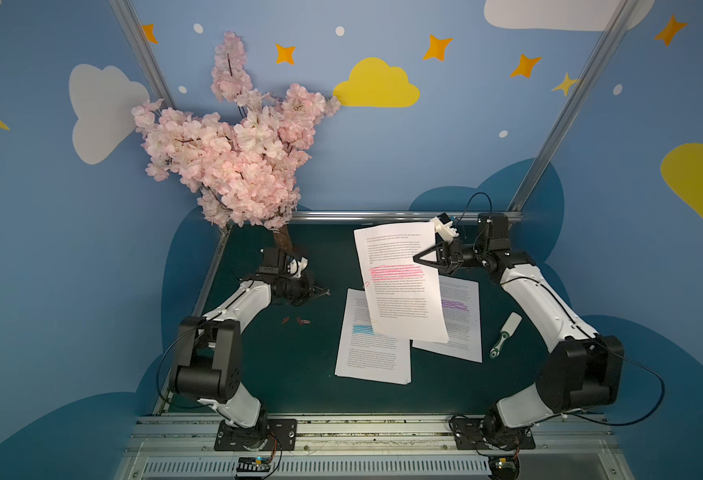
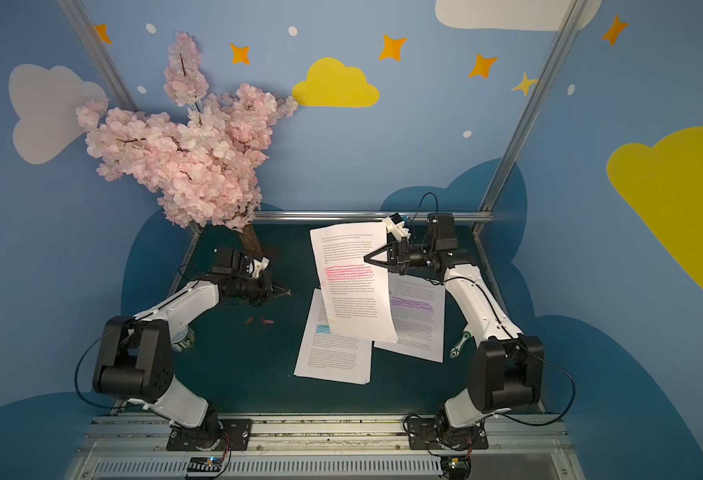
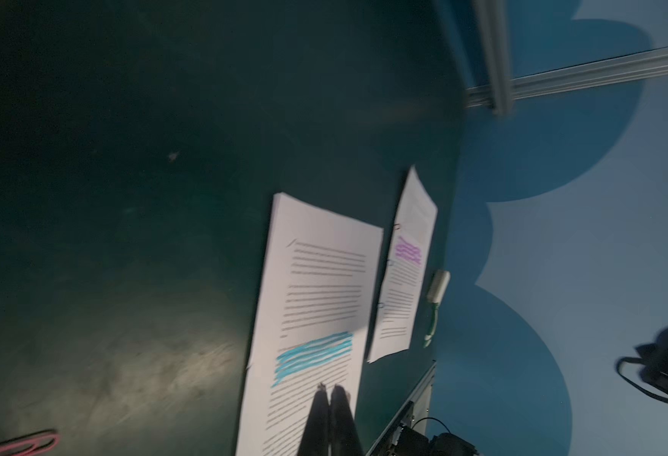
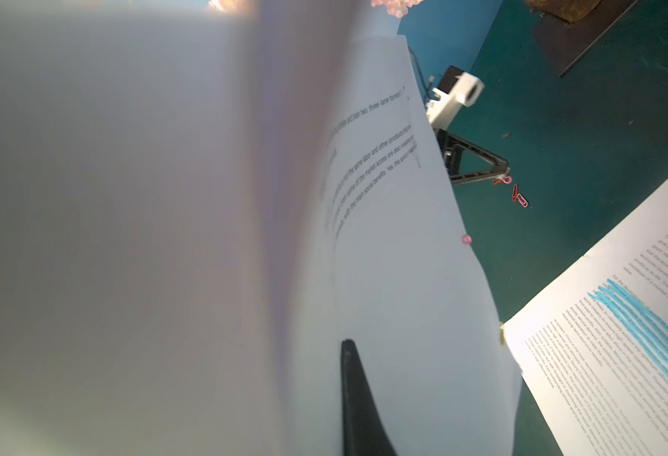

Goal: Unclip the paperclips from the documents
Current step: Place the paper clip at the center of the board.

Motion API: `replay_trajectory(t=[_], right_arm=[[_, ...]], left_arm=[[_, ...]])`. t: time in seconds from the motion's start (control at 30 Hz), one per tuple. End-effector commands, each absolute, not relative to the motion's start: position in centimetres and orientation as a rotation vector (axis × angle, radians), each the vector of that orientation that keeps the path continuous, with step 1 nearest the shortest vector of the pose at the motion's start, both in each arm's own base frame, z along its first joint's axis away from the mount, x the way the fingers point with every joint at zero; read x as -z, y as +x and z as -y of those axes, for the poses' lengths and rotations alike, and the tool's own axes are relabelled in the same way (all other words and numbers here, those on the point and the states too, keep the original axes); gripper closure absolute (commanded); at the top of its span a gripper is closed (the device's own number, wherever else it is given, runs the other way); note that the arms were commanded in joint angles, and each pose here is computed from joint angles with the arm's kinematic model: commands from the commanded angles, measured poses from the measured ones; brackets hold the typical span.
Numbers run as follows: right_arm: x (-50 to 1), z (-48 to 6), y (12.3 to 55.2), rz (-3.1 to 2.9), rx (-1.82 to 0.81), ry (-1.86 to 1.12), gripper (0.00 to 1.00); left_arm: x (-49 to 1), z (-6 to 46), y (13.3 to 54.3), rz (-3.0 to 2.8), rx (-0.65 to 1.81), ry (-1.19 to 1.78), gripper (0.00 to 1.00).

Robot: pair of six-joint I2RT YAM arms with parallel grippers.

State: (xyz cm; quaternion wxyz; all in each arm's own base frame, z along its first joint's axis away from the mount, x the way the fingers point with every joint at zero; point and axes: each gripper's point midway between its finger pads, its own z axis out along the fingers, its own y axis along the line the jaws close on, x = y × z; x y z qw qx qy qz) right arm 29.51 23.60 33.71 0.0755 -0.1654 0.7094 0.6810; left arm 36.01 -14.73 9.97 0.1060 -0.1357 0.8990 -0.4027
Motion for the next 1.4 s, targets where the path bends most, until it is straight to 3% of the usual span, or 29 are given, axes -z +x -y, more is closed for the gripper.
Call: replay_trajectory(t=[0.0, 0.23, 0.33, 0.4, 0.47, 0.5, 0.57, 0.97, 1.37], right_arm=[[-33.6, -24.6, 28.9, -2.160, -2.012, -0.521, 1.00], [-33.6, -25.6, 27.5, -2.228, -1.959, -0.546, 1.00], [-33.6, -25.6, 27.3, -2.240, -1.947, -0.540, 1.00], [-33.5, -25.5, 27.1, -2.253, -1.937, -0.533, 1.00], [-33.5, -25.4, 27.0, -2.263, -1.928, -0.530, 1.00], [-33.5, -25.4, 26.9, -2.264, -1.925, -0.530, 1.00], [-33.6, -25.4, 26.9, -2.267, -1.916, -0.529, 1.00], [-36.9, -26.7, 28.9, -2.195, -1.870, -0.610, 1.00], [-39.6, -28.4, 28.6, -2.093, -1.987, -0.706, 1.00]], left_arm=[[-6.0, 12.7, 35.0, -2.778, 0.977, -0.444, 0.97], [-2.5, 10.0, 35.3, -2.858, 0.716, -0.517, 0.95], [-1.5, 9.2, 35.4, -2.871, 0.650, -0.538, 0.85], [-1.5, 9.1, 35.7, -2.865, 0.640, -0.529, 0.69], [-1.8, 8.8, 35.8, -2.860, 0.612, -0.522, 0.33], [-2.1, 8.6, 35.9, -2.855, 0.596, -0.521, 0.22], [-3.0, 8.1, 35.7, -2.851, 0.554, -0.508, 0.10], [-16.6, 8.5, 36.9, -2.595, 0.564, -0.283, 0.06], [-30.1, 16.5, 37.5, -1.943, 1.253, 0.092, 0.08]])
